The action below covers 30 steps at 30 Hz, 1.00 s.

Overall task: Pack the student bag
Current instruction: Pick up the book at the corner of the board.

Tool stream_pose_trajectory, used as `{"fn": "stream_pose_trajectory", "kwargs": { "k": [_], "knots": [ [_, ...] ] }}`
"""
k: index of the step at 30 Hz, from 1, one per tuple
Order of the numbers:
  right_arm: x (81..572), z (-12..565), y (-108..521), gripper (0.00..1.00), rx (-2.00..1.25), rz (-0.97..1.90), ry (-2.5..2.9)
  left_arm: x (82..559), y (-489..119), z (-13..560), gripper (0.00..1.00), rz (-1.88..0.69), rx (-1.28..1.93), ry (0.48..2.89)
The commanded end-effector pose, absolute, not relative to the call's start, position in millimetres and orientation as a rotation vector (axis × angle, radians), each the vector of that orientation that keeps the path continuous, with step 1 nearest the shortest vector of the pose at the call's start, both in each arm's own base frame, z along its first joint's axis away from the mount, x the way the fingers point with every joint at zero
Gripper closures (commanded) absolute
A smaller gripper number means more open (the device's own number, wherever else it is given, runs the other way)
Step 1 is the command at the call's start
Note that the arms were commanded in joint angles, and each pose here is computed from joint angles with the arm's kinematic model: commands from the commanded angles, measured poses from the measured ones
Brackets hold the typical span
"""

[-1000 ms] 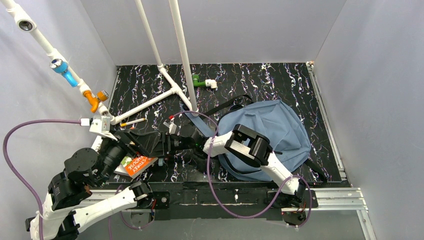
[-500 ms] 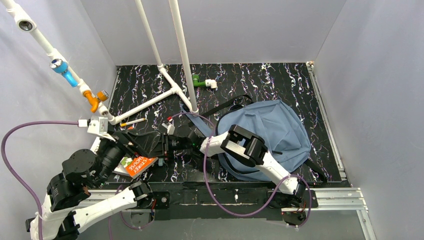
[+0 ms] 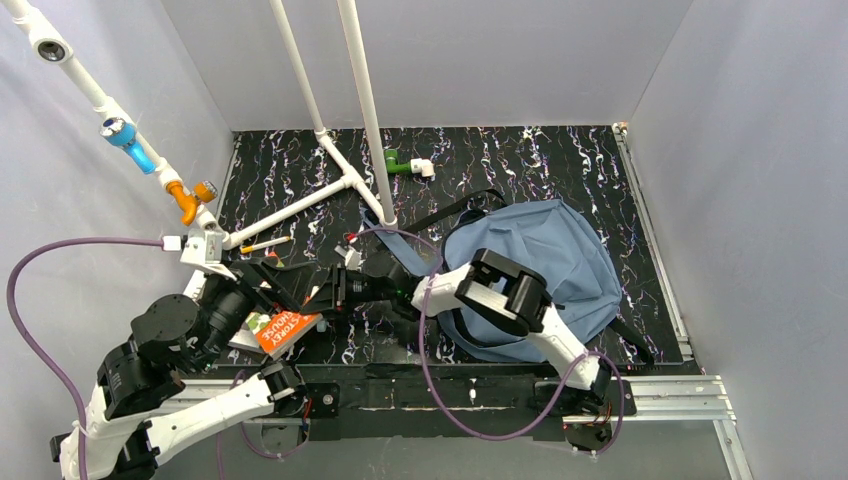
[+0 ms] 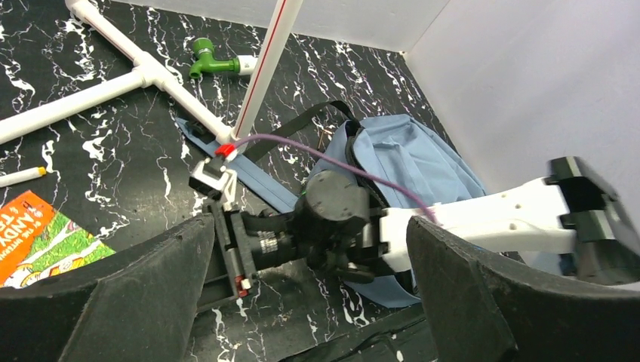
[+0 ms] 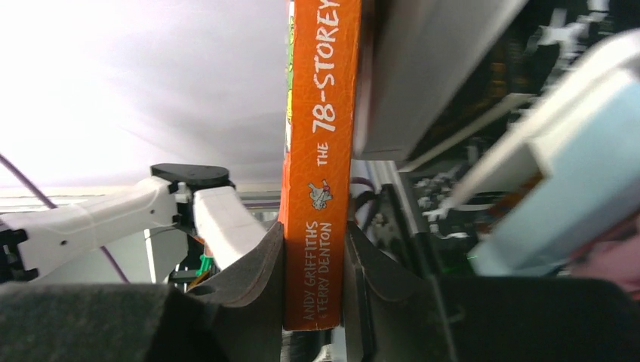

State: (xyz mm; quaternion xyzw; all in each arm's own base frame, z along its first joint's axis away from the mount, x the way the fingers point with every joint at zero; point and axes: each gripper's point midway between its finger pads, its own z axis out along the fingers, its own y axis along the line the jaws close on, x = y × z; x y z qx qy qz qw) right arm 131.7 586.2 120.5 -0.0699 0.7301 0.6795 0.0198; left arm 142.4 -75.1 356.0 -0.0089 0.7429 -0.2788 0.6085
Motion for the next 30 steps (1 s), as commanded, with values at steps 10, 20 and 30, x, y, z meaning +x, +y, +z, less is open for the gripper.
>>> {"fn": "stream_pose_trajectory", "kwargs": {
  "k": [10,20,30],
  "knots": [
    [120.9,280.8,516.3,0.99,-0.406,2.038,1.958,148.9,-90.7,381.8,0.02,-0.685,-0.032,1.696],
    [115.3,253.6,388.3,0.99,-0.606,1.495,2.060,152.9,-123.2,376.6,0.02,-0.765,-0.006,1.732],
    [157.0,282.0,250.2,0.99,-0.185,0.936,2.112,162.1,-204.0,364.5,0.02,-0.918,0.118,1.822]
  ]
}}
